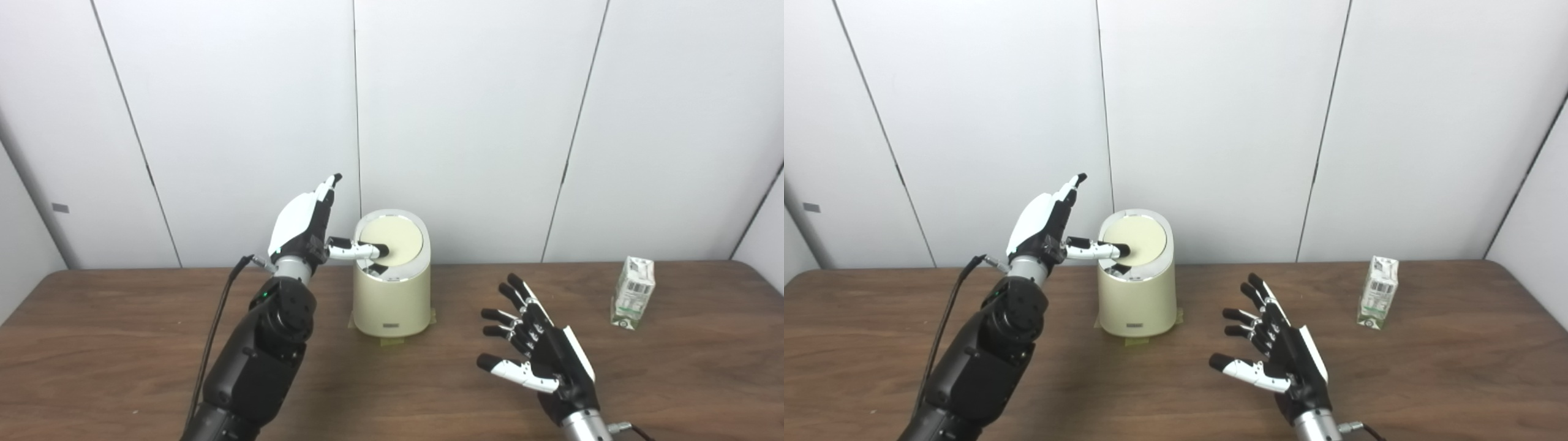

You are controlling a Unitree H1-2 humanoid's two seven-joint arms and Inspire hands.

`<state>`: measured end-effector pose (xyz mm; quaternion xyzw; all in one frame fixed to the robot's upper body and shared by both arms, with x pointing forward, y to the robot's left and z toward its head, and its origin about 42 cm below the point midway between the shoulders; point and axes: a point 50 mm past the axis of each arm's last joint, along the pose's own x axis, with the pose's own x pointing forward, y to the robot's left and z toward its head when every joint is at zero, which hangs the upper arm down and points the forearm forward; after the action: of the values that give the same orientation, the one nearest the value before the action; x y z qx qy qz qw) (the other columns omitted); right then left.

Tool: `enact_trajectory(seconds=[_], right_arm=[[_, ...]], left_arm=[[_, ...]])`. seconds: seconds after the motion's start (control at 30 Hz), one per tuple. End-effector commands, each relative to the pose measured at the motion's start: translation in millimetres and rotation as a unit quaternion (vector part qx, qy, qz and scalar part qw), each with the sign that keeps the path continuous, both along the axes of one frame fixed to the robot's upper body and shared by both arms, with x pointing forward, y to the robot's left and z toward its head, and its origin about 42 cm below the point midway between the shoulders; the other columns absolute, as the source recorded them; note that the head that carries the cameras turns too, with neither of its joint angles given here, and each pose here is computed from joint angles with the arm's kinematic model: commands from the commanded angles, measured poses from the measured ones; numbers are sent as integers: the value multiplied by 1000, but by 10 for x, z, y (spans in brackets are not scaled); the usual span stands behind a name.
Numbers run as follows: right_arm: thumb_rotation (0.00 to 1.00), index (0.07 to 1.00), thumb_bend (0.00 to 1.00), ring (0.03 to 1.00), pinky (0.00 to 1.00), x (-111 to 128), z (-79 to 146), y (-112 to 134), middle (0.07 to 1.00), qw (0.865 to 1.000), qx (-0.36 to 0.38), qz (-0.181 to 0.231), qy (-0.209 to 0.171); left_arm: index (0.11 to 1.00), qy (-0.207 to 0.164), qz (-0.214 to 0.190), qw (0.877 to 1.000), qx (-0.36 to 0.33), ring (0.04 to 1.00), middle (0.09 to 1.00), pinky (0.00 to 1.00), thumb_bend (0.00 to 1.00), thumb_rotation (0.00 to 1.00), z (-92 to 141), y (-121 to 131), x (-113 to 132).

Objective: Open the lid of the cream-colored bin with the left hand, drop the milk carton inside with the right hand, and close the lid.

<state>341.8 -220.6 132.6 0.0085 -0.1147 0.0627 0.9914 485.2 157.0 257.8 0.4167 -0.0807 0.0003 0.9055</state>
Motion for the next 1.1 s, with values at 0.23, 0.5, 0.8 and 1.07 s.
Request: enact_trajectory(seconds=[0.23, 0.5, 0.8, 1.07], right_arm=[[208, 940, 804, 762, 657, 103, 301, 90, 932, 998, 7, 6, -60], [194, 939, 798, 775, 662, 77, 327, 126, 932, 998, 15, 7, -59], [186, 941, 795, 769, 658, 90, 322, 126, 933, 998, 16, 10, -58], [209, 945, 799, 773, 671, 96, 321, 121, 936, 998, 10, 8, -61]], left_arm=[[1000, -64, 11, 998, 18, 1000, 1000, 1000, 1000, 286, 315, -191, 102], [1000, -122, 48, 984, 125, 1000, 1000, 1000, 1000, 299, 327, -232, 135], [1000, -132, 29, 955, 265, 1000, 1000, 1000, 1000, 294, 441, -135, 137], [1000, -128, 13, 939, 319, 1000, 1000, 1000, 1000, 274, 315, -50, 108]])
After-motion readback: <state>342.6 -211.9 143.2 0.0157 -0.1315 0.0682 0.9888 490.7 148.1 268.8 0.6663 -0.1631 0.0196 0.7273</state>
